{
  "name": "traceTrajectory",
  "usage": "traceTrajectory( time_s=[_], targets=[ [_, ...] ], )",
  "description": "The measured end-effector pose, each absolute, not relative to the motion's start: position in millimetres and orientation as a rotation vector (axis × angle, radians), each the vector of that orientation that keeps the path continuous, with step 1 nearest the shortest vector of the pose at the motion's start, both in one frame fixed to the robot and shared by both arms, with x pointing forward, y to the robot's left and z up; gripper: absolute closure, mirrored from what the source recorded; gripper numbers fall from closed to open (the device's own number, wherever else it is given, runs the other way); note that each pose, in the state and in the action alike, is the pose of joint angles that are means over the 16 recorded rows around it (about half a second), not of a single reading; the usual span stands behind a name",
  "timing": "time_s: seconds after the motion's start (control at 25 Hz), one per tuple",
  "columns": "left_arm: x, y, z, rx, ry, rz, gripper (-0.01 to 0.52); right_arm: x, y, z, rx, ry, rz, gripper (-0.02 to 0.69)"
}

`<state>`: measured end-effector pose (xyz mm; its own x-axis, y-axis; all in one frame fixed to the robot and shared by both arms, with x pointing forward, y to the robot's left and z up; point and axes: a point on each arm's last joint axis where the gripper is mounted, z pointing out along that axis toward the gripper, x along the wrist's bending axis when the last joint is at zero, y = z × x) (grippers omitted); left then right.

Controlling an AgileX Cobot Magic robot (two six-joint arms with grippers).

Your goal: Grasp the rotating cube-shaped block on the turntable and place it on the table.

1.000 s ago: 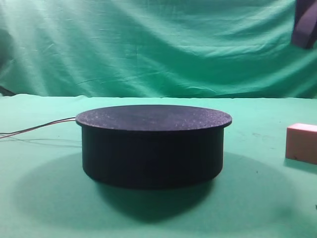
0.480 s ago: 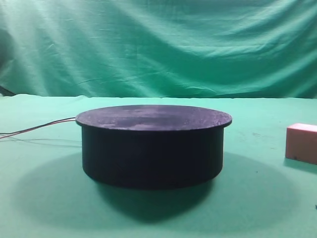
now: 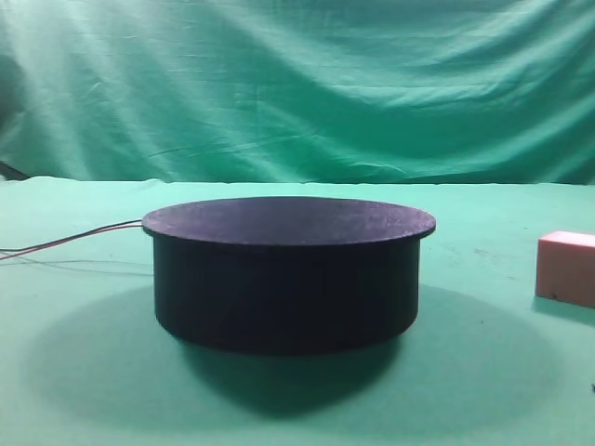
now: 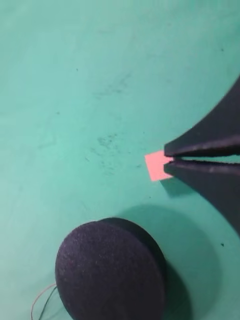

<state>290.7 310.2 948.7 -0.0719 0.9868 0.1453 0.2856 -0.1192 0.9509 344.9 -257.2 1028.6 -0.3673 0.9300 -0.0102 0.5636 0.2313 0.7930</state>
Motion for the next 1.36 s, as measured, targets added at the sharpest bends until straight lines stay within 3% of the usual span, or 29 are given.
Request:
traceTrajectory(
  time_s=[0.68,1.36],
  targets=[
    [291,310,949,1.477,1.423,1.231,0.514,293,-292,953,1.36,1.562,1.104,0.665],
    [291,310,949,1.477,1.423,1.231,0.514,291,-292,946,1.349,1.537,1.124,0.665]
  ],
)
